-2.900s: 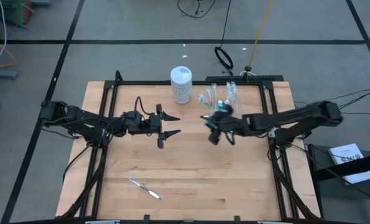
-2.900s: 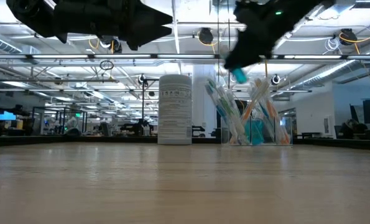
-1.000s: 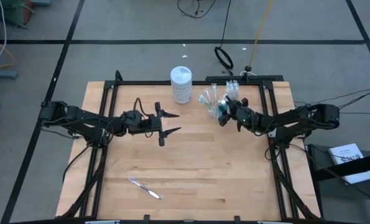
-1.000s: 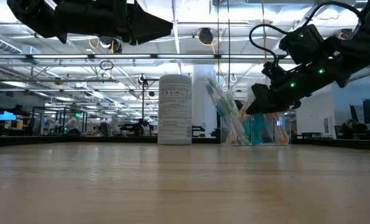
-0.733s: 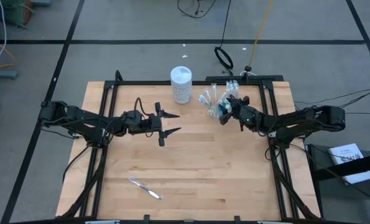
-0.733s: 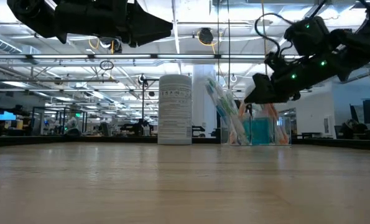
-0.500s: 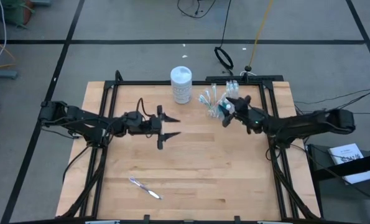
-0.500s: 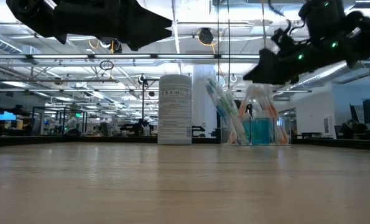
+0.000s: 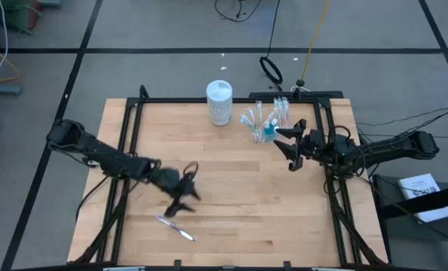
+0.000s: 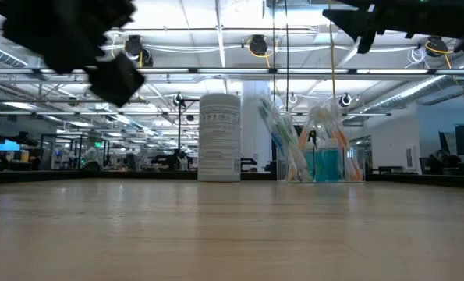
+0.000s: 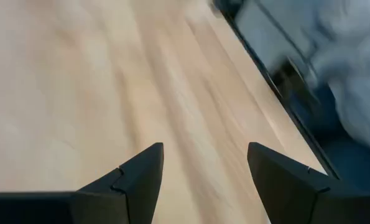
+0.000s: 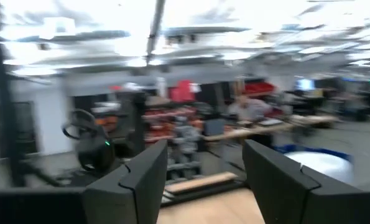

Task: Pick & Place toothbrushing station
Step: Put the white and purple toothbrush into the transparent mesh organizer

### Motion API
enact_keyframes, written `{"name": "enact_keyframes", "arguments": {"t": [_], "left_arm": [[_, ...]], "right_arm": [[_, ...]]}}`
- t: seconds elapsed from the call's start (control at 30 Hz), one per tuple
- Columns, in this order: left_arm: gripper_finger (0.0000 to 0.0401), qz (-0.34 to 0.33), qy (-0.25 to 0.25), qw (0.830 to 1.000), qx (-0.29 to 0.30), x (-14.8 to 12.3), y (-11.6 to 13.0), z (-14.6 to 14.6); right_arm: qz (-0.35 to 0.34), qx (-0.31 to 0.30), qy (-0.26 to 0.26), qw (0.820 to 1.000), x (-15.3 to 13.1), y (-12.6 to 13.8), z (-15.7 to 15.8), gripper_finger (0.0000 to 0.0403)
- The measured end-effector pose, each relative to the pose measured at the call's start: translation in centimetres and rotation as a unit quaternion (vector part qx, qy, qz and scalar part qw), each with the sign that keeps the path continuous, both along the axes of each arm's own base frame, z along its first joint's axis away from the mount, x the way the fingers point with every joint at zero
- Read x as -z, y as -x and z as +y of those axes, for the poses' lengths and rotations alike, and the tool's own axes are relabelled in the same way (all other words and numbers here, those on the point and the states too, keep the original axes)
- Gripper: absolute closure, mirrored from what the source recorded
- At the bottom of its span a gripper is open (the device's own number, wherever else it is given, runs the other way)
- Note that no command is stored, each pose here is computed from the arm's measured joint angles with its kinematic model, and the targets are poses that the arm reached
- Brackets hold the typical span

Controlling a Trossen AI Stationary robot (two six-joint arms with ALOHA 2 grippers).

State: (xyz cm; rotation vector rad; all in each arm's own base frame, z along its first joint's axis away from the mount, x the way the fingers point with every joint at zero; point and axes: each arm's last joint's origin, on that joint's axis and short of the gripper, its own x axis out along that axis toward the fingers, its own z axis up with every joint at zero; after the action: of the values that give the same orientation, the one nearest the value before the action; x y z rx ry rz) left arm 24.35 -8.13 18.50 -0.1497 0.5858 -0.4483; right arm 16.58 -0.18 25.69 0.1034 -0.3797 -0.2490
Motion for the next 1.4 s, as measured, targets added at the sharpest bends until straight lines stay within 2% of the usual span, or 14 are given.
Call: {"name": "enact_keyframes", "arguments": {"t": [0.13,0.33,0.5,0.7,0.97,1.13,1.27,1.33,1.4], "left_arm": [[0.0160,0.066,-0.026,0.997,0.039,1.1,2.1,-3.1],[0.0160,0.143,-0.106,0.979,0.097,2.6,5.9,-6.5],[0.0160,0.195,-0.176,0.961,0.083,3.5,8.2,-7.1],[0.0172,0.215,-0.161,0.961,0.059,3.9,8.9,-7.4],[0.0250,0.254,-0.152,0.955,0.019,5.9,10.3,-6.3],[0.0306,0.218,-0.194,0.955,0.059,5.5,9.9,-6.4],[0.0348,0.122,-0.256,0.955,0.088,4.1,8.0,-6.6],[0.0365,0.069,-0.316,0.942,0.089,3.1,6.9,-6.4],[0.0378,0.016,-0.380,0.920,0.090,1.7,5.6,-6.3]], "right_arm": [[-0.003,-0.027,0.008,1.000,-0.1,0.0,0.3,0.0204],[-0.008,-0.041,-0.032,0.999,0.1,-0.2,0.4,0.0204],[-0.011,-0.046,-0.043,0.998,0.1,-0.2,0.4,0.0204],[-0.014,-0.055,-0.069,0.996,0.2,-0.3,0.4,0.0206],[-0.010,-0.063,-0.090,0.994,0.5,-0.6,0.4,0.0207],[-0.004,-0.061,-0.086,0.994,0.8,-1.0,0.4,0.0209],[-0.005,-0.081,-0.081,0.993,0.8,-2.1,0.6,0.0216],[0.003,-0.110,-0.070,0.991,0.4,-3.2,0.8,0.0222],[0.017,-0.138,-0.061,0.988,-0.1,-4.7,1.3,0.0229]]}}
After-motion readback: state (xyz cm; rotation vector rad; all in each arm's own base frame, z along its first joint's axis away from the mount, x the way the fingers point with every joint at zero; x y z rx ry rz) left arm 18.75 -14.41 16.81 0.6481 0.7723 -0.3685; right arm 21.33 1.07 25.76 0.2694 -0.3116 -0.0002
